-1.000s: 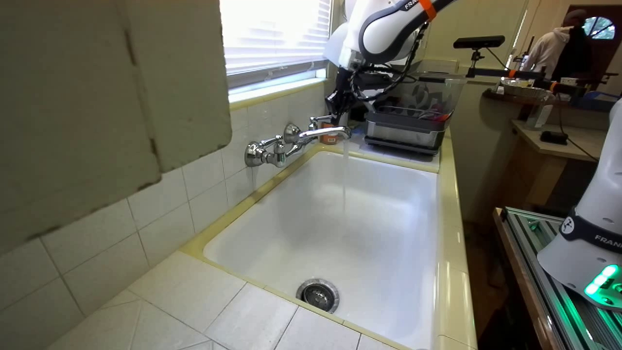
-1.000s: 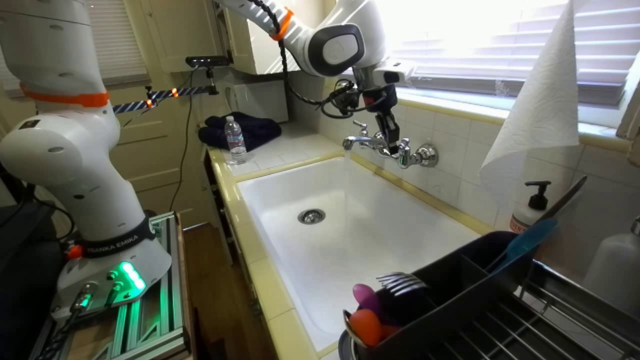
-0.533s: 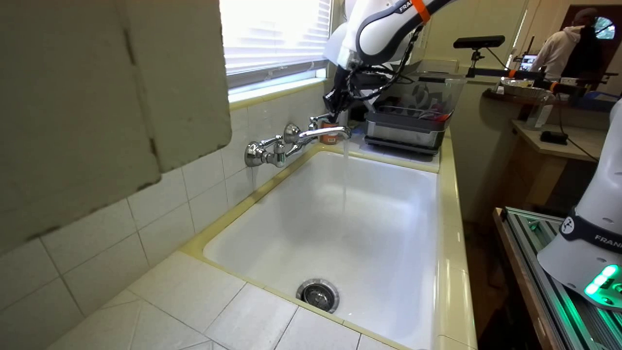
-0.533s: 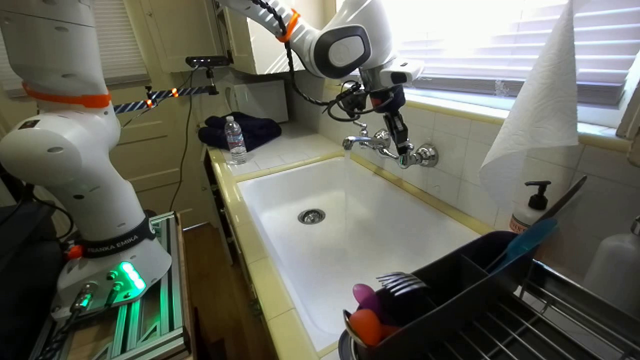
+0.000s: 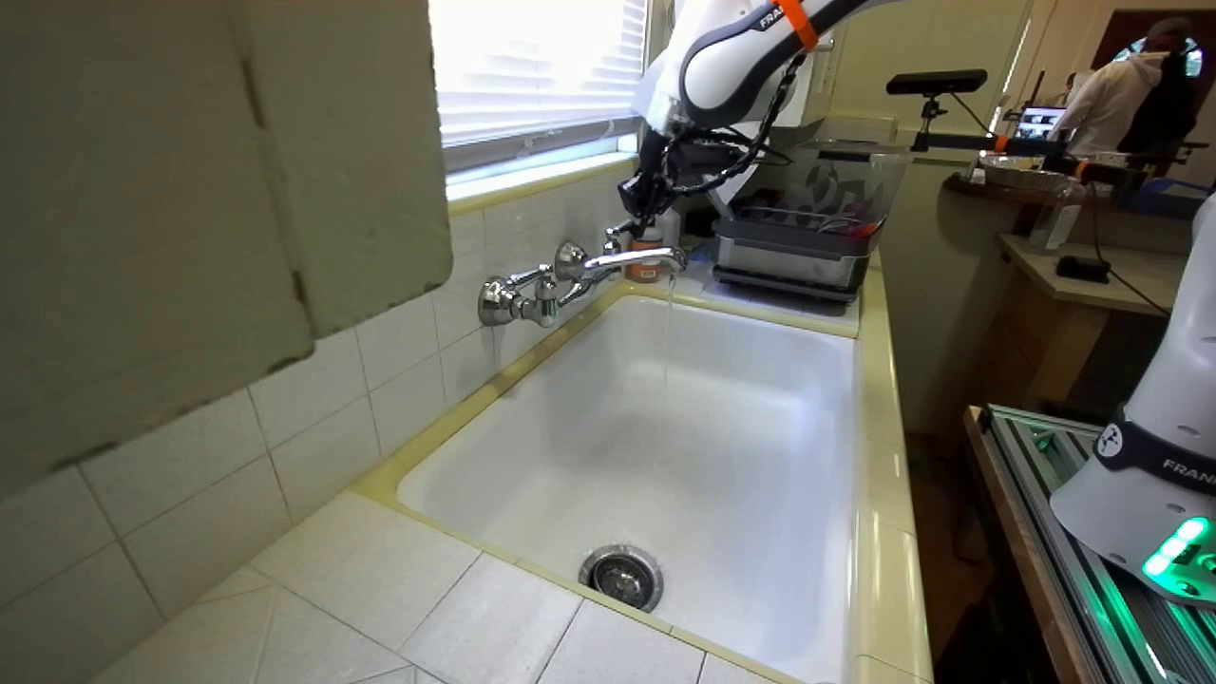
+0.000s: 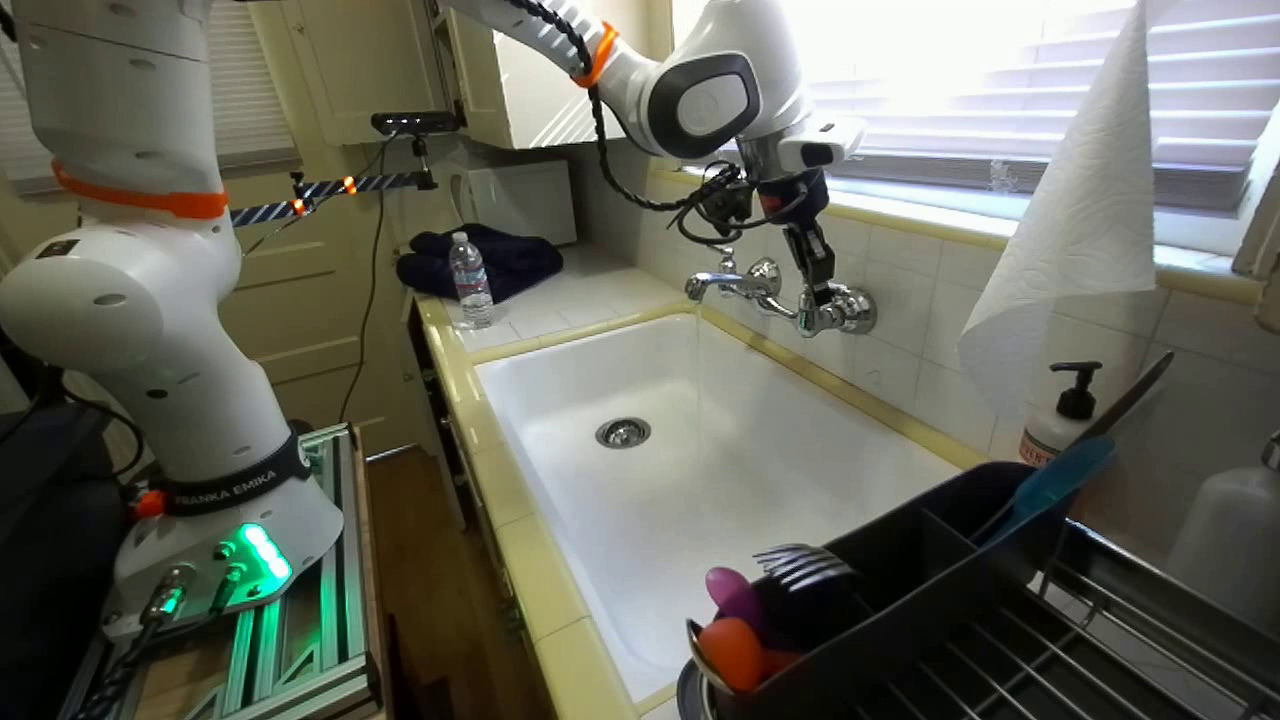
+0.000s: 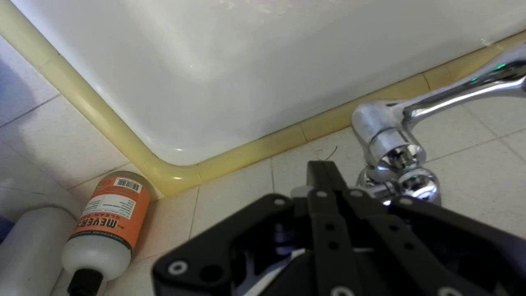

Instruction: Close the tap

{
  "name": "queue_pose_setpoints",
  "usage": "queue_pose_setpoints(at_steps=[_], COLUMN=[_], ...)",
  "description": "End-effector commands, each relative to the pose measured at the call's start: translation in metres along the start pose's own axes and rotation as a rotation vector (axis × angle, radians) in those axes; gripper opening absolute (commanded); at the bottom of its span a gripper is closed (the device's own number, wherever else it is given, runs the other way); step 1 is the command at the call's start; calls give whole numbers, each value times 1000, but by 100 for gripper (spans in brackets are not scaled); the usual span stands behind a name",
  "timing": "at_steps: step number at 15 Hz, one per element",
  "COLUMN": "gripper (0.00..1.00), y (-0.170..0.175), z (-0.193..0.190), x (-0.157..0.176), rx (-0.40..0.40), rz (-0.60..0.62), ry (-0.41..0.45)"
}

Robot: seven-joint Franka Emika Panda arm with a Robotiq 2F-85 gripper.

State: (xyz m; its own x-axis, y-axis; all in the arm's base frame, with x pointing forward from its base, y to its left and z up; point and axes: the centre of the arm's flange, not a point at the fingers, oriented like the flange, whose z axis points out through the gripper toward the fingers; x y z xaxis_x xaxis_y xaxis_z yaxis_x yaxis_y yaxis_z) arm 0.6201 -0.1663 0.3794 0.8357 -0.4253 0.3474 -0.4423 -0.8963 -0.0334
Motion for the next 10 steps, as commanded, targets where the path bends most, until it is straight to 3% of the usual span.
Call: queue_pose_setpoints(at_steps=[1, 10], gripper=[0, 0], y=[-10, -9], z=[9, 11], x=[22, 31], rx=[32, 46], rz=[-8, -9], ry=[42, 50])
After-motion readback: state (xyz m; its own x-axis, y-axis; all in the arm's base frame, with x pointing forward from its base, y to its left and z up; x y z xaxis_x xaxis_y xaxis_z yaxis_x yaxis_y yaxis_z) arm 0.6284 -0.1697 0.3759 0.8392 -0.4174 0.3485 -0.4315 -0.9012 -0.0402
